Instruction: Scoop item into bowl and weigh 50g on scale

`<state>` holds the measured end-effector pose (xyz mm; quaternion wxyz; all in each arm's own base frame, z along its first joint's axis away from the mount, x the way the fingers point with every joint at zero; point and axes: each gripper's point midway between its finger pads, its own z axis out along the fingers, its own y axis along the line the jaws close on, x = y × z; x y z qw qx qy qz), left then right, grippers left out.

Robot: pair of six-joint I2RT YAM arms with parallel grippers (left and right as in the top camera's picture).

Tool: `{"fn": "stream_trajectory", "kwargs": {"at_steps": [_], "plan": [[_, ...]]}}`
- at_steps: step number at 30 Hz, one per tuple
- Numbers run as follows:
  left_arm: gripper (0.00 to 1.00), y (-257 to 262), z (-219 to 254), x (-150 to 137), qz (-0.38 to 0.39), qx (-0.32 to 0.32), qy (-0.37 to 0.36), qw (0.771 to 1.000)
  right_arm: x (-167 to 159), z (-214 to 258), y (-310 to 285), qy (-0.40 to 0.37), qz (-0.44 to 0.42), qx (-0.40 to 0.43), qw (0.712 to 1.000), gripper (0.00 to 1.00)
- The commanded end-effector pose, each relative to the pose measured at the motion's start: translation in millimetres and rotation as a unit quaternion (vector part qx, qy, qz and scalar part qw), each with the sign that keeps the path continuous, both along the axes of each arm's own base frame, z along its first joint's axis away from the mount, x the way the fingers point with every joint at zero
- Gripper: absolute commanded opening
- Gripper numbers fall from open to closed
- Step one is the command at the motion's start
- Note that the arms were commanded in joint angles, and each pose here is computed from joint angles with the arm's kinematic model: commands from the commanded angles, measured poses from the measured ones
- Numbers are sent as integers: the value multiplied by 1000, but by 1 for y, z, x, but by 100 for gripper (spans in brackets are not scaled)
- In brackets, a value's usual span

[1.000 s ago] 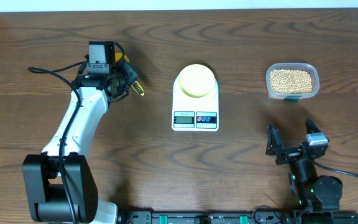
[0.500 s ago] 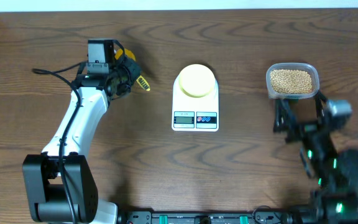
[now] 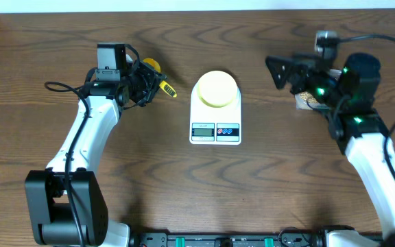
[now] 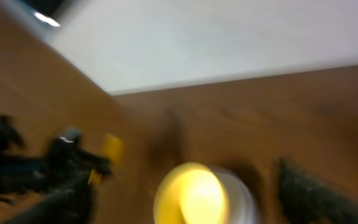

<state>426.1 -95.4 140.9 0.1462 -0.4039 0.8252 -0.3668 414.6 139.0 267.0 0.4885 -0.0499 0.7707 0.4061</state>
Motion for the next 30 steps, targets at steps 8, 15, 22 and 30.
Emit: {"fn": "stream_trajectory", "kwargs": {"at_steps": [8,15,22,30], "plan": [[7,-10,8,-4,-9,-33,4,999,-16,-44,103,99,71,40,992,56],[7,-10,6,-7,24,-60,38,997,-22,-62,144,85,-1,-11,996,45],[7,-13,5,-10,31,-68,51,996,-36,-71,172,71,-25,-36,997,48],[7,-35,5,-16,17,-75,62,995,-42,-72,198,51,-1,-21,998,47]]}}
